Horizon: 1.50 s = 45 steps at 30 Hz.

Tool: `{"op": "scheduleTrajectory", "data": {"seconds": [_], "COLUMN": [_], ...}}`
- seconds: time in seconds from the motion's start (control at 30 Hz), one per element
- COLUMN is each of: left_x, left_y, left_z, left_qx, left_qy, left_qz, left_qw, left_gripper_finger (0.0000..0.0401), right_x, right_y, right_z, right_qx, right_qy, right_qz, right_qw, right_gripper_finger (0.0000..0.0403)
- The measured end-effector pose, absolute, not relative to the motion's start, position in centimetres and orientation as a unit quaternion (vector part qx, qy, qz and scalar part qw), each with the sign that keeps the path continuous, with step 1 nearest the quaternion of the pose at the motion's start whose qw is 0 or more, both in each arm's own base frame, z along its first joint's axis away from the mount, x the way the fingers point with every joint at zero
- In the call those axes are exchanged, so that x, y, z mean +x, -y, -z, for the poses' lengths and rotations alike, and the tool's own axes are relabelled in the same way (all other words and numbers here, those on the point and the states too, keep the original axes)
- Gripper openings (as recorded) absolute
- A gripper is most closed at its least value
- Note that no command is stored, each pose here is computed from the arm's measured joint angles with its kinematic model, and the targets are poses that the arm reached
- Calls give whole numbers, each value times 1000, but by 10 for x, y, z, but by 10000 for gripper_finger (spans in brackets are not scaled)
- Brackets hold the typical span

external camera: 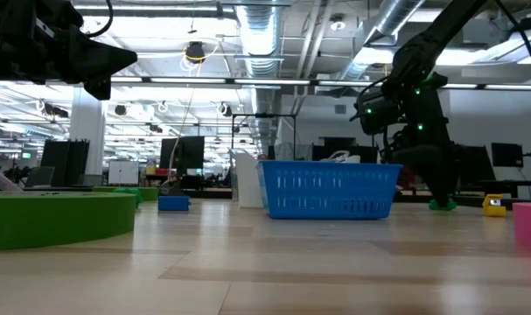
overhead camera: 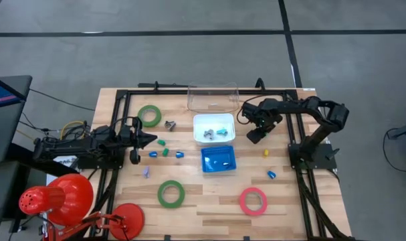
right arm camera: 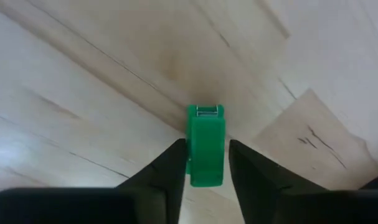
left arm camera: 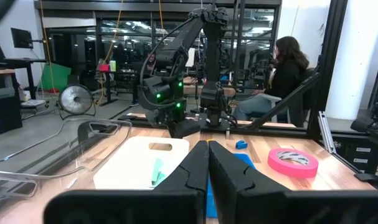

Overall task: Pick and place Stapler, Stapler remover, tape
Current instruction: Put the right green stapler into the blue bin

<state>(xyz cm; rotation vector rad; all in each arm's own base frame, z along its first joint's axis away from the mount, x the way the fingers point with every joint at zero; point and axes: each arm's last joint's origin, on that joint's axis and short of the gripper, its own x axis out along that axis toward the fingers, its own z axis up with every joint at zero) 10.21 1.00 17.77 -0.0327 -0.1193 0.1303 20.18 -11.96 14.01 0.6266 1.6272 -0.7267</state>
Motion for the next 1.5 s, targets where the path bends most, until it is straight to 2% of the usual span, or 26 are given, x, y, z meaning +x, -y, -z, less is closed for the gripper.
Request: {"op": "scheduleTrajectory", "data": {"seconds": [0.23, 0.47, 0.93, 1.37, 1.5], "left_x": [102, 102, 102, 102, 102], "left_y": [-10, -10, -10, -10, -10], "left_z": [-178, -178, -178, -178, -178], "left_qx": [-16, -16, -16, -16, -16], "left_qy": [60, 61, 62, 62, 62], "left_qz": [-65, -65, -65, -65, -65], "left_qw": [996, 996, 996, 996, 996], "left_gripper_finger": [3, 3, 3, 3, 3], "right_x": [202, 199, 197, 234, 247], "right_y": [120, 117, 78, 31, 20], "right_z": [-140, -157, -211, -247, -259], "right_qx": [265, 260, 215, 175, 163], "right_qy": [-700, -676, -605, -544, -492], "right_qz": [307, 307, 254, 130, 102], "right_qw": [589, 617, 724, 810, 849], "right_gripper_finger": [73, 68, 67, 67, 67]}}
